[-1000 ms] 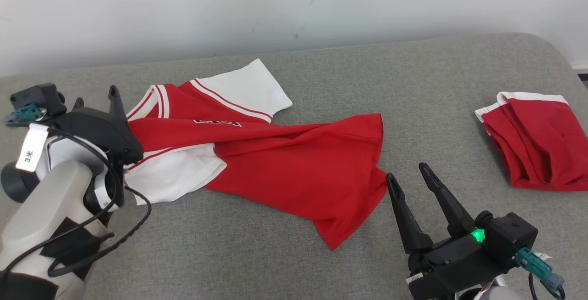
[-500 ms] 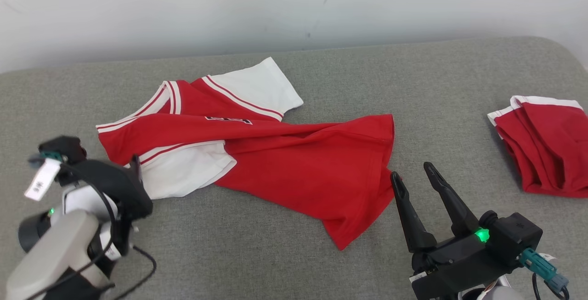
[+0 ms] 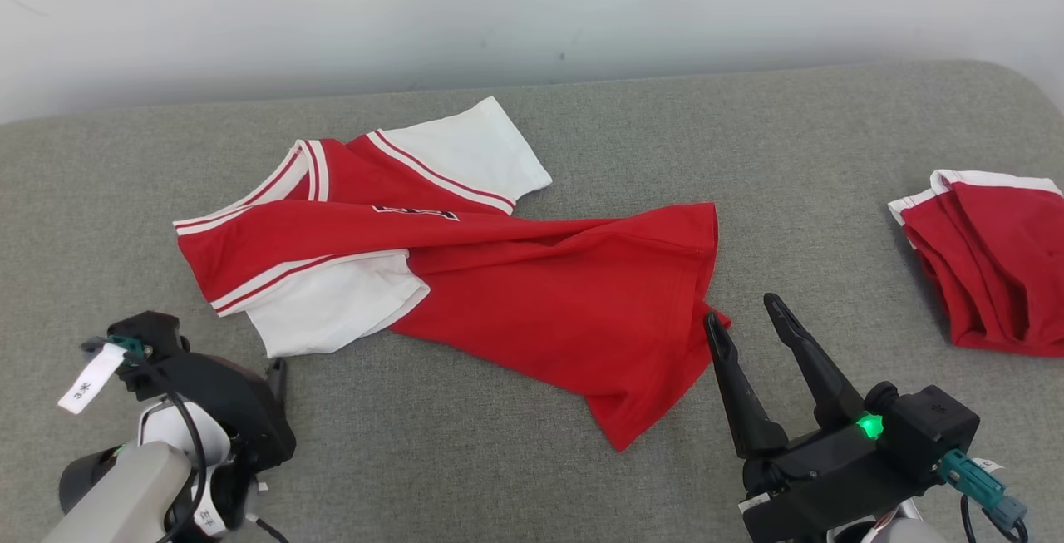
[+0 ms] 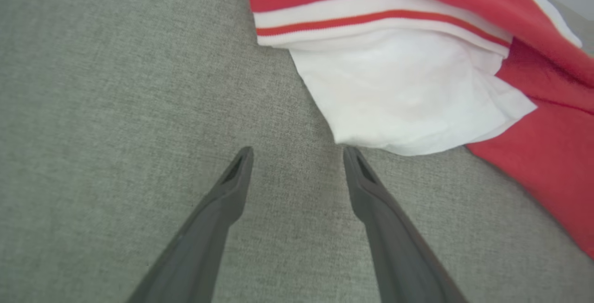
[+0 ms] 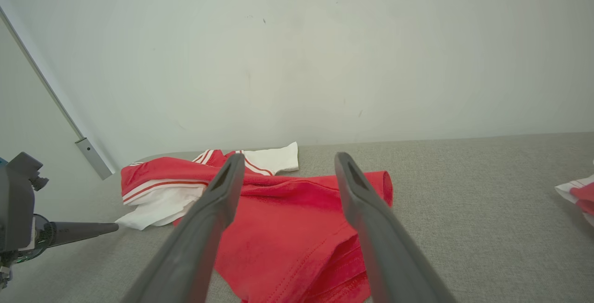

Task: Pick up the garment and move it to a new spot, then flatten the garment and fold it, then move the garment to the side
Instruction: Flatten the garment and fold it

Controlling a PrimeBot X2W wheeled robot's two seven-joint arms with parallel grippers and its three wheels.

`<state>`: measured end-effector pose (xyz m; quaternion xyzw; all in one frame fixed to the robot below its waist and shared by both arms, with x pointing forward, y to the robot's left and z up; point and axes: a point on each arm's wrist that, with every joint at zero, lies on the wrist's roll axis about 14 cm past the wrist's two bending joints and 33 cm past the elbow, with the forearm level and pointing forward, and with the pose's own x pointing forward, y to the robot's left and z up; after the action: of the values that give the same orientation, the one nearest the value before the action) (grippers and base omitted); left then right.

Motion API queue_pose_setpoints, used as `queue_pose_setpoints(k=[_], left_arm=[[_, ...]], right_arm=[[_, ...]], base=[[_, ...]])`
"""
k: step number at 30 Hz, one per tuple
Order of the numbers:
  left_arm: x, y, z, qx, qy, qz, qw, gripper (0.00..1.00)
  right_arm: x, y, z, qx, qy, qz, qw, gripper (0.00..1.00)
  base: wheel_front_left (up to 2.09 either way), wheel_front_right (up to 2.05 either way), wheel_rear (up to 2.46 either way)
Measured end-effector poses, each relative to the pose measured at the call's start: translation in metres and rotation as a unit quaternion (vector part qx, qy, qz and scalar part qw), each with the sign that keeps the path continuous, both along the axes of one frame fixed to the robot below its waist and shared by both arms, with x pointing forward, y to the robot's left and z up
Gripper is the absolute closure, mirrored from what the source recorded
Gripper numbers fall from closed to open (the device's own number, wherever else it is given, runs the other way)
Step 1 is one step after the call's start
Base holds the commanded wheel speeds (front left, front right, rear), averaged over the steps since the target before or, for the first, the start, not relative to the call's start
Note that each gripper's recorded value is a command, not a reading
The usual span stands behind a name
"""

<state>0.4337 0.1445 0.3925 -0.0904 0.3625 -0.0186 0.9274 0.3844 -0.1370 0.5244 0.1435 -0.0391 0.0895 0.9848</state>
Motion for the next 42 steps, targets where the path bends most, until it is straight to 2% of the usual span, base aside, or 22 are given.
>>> queue_pose_setpoints(k=[9,22,23,24,25,26,27,28,42], left_arm=[[0.001,-0.017,0.001,-0.015,-0.008,-0.031,0.999,0.00],[0.013,-0.032,-0.003,-0.007,-0.019,-0.065,0.998,0.00],[0.014,-0.032,-0.003,-0.006,-0.019,-0.065,0.998,0.20],[0.015,-0.033,-0.003,-0.008,-0.020,-0.068,0.997,0.48],[0.016,-0.033,-0.003,-0.008,-0.020,-0.068,0.997,0.56],[0.016,-0.033,-0.004,-0.008,-0.019,-0.068,0.997,0.75],[0.016,-0.033,-0.005,-0.008,-0.018,-0.067,0.998,0.90],[0.016,-0.033,-0.005,-0.010,-0.017,-0.067,0.998,1.00],[0.005,-0.015,0.024,-0.012,-0.015,-0.061,0.998,1.00]], right_arm=[[0.000,0.001,-0.001,-0.001,0.001,0.001,1.000,0.00],[-0.003,-0.005,-0.002,-0.006,0.006,-0.008,1.000,0.00],[-0.003,-0.006,-0.002,-0.006,0.006,-0.009,1.000,0.00],[-0.003,-0.006,-0.002,-0.007,0.007,-0.009,1.000,0.00],[-0.003,-0.007,-0.003,-0.008,0.007,-0.010,1.000,0.00],[-0.002,-0.008,-0.003,-0.009,0.007,-0.011,1.000,0.00],[-0.002,-0.008,-0.003,-0.009,0.007,-0.012,1.000,0.00],[-0.002,-0.009,-0.003,-0.009,0.008,-0.013,1.000,0.00],[0.003,0.002,-0.003,-0.005,0.004,0.003,1.000,0.00]], base=[[0.00,0.00,0.00],[0.00,0.00,0.00],[0.00,0.00,0.00],[0.00,0.00,0.00],[0.00,0.00,0.00],[0.00,0.00,0.00],[0.00,0.00,0.00],[0.00,0.00,0.00],[0.00,0.00,0.00]])
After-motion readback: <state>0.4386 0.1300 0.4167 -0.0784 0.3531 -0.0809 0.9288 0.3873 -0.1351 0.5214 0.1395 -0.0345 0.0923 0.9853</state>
